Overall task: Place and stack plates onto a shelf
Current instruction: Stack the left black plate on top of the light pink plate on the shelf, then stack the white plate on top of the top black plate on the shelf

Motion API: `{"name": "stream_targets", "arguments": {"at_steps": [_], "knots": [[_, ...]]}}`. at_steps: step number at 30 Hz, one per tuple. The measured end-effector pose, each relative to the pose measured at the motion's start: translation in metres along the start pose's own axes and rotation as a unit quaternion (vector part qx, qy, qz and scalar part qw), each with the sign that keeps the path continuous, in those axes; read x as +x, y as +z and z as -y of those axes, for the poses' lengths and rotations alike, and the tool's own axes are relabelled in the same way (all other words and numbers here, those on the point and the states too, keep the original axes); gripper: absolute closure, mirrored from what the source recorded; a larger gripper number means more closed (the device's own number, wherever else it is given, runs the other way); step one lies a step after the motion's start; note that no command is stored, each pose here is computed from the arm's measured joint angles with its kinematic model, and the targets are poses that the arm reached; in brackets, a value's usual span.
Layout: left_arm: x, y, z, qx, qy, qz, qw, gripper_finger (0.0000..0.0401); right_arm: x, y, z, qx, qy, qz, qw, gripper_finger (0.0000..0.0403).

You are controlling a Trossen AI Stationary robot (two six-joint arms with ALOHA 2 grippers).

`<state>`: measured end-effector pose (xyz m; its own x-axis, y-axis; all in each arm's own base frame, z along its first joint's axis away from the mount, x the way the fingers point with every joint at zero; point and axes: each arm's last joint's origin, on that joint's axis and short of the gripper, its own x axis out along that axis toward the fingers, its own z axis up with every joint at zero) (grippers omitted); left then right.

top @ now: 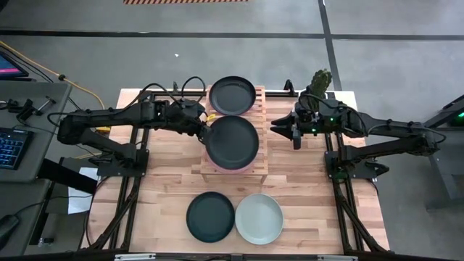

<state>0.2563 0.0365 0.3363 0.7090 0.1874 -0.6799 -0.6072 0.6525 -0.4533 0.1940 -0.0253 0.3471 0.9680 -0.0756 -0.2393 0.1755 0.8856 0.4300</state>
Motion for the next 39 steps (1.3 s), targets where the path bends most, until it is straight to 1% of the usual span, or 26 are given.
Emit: {"name": "stream_targets", "arguments": {"at_steps": [10,13,16,22,24,27,31,33,37,39], "knots": [[0.0,0.0,0.0,0.028,-0.001,0.001,1.0,0.0384,0.0,0.0,0.001,0.0,-0.016,0.002,1.0,0.0274],[0.0,0.002,0.002,0.036,-0.008,0.009,0.999,0.0376,0.0,0.0,0.001,0.0,-0.014,0.005,1.0,0.0274],[0.0,0.003,0.003,0.044,-0.012,0.014,0.999,0.0354,0.0,0.0,0.001,0.0,-0.014,0.005,1.0,0.0274],[-0.001,0.005,0.001,0.062,-0.013,0.022,0.998,0.0292,0.0,0.001,0.0,0.0,-0.012,0.01,1.0,0.0274],[-0.004,0.008,-0.002,0.059,-0.012,0.028,0.998,0.0274,0.0,0.003,0.0,0.0,-0.008,0.018,1.0,0.0274],[-0.01,0.013,-0.007,0.052,-0.012,0.044,0.998,0.0253,0.0,0.005,-0.002,-0.002,-0.001,0.032,0.999,0.0274],[-0.026,0.02,-0.011,0.063,-0.024,0.077,0.995,0.0238,-0.001,0.009,-0.003,-0.006,0.007,0.05,0.999,0.0274],[-0.037,0.023,-0.012,0.082,-0.035,0.102,0.991,0.0236,-0.001,0.011,-0.004,-0.006,0.013,0.062,0.998,0.0274],[-0.059,0.025,-0.011,0.137,-0.053,0.149,0.978,0.0238,0.0,0.019,-0.008,-0.003,0.032,0.101,0.994,0.0274],[-0.066,0.022,-0.008,0.144,-0.064,0.18,0.971,0.0241,0.002,0.022,-0.011,-0.005,0.046,0.119,0.992,0.0274]]}}
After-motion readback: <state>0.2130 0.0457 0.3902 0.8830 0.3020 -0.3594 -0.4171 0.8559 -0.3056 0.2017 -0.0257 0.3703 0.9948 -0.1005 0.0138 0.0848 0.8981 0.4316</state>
